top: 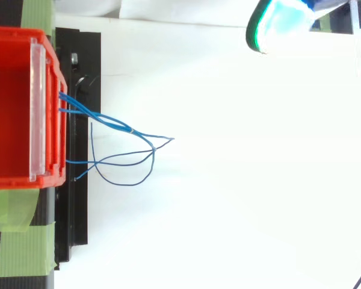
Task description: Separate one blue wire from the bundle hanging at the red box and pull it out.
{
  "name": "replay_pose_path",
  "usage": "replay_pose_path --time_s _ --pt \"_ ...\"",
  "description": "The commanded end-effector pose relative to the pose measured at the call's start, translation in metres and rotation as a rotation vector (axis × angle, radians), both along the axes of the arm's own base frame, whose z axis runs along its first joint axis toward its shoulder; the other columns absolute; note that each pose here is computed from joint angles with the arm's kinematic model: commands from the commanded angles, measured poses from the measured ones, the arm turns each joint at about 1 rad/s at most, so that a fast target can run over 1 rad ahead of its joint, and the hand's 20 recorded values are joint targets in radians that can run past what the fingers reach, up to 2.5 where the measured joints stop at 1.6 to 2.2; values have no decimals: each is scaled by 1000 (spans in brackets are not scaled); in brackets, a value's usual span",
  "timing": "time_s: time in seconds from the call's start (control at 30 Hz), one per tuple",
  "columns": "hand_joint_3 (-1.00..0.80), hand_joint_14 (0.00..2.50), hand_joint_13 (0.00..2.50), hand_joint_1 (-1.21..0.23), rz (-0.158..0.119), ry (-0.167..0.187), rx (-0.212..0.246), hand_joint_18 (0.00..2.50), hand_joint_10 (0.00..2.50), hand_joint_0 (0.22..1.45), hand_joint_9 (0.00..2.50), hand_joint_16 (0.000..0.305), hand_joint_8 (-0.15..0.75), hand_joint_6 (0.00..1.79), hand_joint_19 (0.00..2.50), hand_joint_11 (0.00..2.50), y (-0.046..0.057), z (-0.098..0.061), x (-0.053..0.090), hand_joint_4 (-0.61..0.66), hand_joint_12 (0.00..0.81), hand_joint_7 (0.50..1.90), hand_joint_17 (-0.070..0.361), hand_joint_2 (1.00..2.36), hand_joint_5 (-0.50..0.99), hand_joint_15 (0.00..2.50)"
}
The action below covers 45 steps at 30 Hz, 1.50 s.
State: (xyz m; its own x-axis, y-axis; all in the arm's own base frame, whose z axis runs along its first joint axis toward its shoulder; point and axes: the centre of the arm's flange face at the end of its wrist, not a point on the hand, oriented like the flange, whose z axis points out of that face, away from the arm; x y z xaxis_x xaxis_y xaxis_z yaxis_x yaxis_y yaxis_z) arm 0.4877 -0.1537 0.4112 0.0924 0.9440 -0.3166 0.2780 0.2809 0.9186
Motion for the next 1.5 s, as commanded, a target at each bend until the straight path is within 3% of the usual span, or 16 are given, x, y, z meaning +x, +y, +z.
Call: replay_pose_path --time_s 0.0,0.13,0.27,0.6,0.83,0.87,0.93,0.97,1.03,1.07,1.13,1.17,1.2,1.23,1.33,1.47 --pt "-500 6 363 -726 20 33 -156 379 5 536 510 57 351 502 201 223 1 0 0 315 419 787 128 1000 -192 201" --pt "-500 6 381 -766 61 55 -276 406 5 544 516 57 348 502 216 240 7 -1 2 320 419 789 127 1000 -190 216" --pt "-500 7 403 -794 79 68 -328 447 5 556 523 56 344 502 227 249 10 -3 4 330 420 796 125 1000 -187 226" --pt "-500 8 437 -877 95 129 -339 500 6 627 539 54 341 503 248 279 12 -32 18 329 416 881 121 1000 -176 248" --pt "-500 9 455 -878 103 126 -359 524 7 620 542 54 341 502 280 310 13 -36 19 323 417 927 121 1000 -174 270" --pt "-500 9 455 -877 105 129 -362 525 7 614 543 54 339 502 283 309 13 -39 18 322 418 935 121 1000 -173 275" --pt "-500 9 465 -874 108 137 -357 529 8 600 553 54 343 502 292 326 14 -60 11 330 420 957 122 1000 -170 285" --pt "-500 9 470 -872 103 104 -353 530 11 596 556 54 344 502 291 326 14 -73 11 332 421 957 122 1000 -170 286" --pt "-500 10 474 -867 95 60 -349 533 8 581 560 55 346 502 304 333 15 -79 13 344 424 957 123 1000 -167 294" --pt "-500 9 475 -866 80 -5 -341 534 10 580 561 55 346 502 304 332 16 -82 18 341 424 960 123 1000 -167 294" --pt "-500 11 478 -861 68 -55 -338 538 8 571 567 55 348 502 314 340 16 -83 22 340 426 955 123 1000 -166 296" --pt "-500 10 479 -856 50 -106 -341 538 8 568 570 55 348 502 312 344 16 -84 26 342 427 956 124 1000 -166 306" --pt "-500 10 481 -852 44 -126 -341 541 8 565 571 55 351 502 316 341 16 -84 28 347 428 952 124 1000 -166 303" --pt "-500 10 483 -849 21 -173 -339 542 8 562 574 55 350 502 311 344 17 -88 30 344 428 951 124 1000 -166 304" --pt "-500 10 488 -836 -10 -204 -337 543 8 557 577 55 352 502 329 349 19 -103 32 346 430 950 125 1000 -166 309" --pt "-500 10 491 -824 -8 -208 -305 546 8 553 583 55 354 502 325 351 24 -126 44 347 432 944 125 1000 -166 316"
